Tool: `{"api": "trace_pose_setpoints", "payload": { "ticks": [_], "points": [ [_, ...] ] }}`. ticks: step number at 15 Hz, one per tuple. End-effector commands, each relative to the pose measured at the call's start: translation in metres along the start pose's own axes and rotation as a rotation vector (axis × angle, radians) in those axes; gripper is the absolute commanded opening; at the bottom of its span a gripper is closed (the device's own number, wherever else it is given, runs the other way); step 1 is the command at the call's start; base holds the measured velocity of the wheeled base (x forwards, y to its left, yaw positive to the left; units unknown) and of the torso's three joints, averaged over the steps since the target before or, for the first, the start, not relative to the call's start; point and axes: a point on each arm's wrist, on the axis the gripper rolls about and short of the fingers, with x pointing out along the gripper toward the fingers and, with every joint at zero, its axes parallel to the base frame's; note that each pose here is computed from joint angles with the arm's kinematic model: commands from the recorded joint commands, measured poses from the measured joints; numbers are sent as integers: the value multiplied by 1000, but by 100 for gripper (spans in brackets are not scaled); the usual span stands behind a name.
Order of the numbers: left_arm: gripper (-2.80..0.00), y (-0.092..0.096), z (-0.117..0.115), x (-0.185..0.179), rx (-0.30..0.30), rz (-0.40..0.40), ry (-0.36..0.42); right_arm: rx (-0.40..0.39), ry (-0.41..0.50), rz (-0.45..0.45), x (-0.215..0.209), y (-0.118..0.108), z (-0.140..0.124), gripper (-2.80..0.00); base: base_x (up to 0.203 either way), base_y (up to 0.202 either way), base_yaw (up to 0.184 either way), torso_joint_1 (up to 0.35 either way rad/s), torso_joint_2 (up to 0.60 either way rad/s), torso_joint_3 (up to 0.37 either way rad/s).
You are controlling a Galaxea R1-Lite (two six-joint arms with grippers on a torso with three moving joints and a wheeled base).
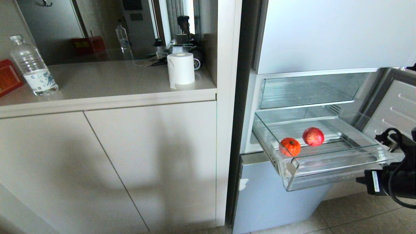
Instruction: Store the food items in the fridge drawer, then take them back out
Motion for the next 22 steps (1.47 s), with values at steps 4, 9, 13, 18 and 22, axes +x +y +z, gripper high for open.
{"api": "trace_pose_setpoints", "payload": {
  "ticks": [4,9,13,18,22],
  "points": [
    [-280,0,0,0,0,0,2,13,161,26,69,-3,11,-280,0,0,0,0,0,0],
    [-280,0,0,0,0,0,2,-9,161,63,141,6,37,-280,0,0,0,0,0,0],
    [-280,0,0,0,0,0,2,77,36,106,195,27,75,-280,0,0,0,0,0,0],
    [-280,0,0,0,0,0,2,127,-219,213,222,62,93,-280,0,0,0,0,0,0],
    [-280,0,0,0,0,0,2,121,-279,238,222,73,95,-280,0,0,0,0,0,0]
  ]
}}
